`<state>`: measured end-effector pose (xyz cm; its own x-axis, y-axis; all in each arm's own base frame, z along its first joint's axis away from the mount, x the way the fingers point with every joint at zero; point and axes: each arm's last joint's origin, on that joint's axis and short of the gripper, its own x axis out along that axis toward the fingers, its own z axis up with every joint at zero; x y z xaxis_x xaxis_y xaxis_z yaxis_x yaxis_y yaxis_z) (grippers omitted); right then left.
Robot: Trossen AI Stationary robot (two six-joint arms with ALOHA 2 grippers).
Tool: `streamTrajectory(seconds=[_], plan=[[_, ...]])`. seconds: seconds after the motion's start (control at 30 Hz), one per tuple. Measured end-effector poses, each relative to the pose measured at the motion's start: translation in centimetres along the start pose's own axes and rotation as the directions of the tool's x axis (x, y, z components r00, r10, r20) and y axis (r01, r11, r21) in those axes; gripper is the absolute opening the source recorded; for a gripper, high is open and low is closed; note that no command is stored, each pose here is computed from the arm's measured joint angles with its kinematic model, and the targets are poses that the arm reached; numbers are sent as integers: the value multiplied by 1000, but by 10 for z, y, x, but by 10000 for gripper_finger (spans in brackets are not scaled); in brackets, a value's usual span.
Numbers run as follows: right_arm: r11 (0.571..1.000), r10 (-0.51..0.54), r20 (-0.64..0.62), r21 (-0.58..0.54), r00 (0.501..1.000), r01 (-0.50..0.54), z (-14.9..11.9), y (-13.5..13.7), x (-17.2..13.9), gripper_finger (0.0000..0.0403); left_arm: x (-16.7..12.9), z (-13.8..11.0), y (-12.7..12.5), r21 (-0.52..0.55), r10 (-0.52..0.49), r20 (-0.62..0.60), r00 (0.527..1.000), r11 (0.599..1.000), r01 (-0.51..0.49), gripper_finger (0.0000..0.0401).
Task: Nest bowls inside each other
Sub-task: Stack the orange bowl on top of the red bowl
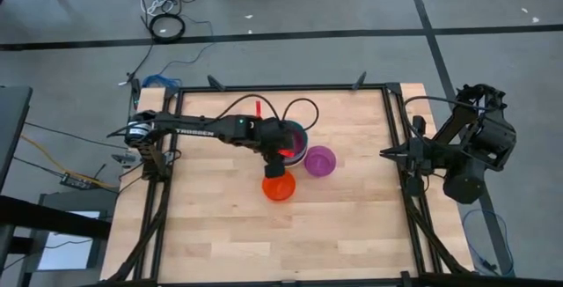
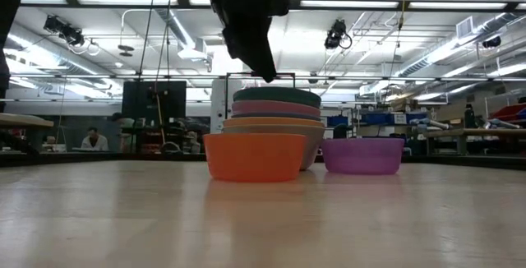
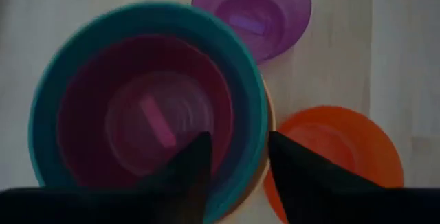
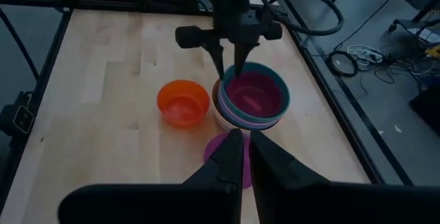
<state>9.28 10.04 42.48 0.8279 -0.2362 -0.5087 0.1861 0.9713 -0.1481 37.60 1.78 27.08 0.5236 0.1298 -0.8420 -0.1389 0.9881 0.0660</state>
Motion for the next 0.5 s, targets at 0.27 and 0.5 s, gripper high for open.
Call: streamTrajectory(seconds=[0.27, 0.5], plan=[[1000, -1, -2, 13, 1000, 1, 0, 0, 0, 15, -35, 2, -42, 23, -114, -93, 989, 993, 117, 185], [1000, -9, 5, 3, 1000, 9, 0, -1, 0, 15, -27, -22, -106, 64, -205, -161, 965, 974, 217, 185]])
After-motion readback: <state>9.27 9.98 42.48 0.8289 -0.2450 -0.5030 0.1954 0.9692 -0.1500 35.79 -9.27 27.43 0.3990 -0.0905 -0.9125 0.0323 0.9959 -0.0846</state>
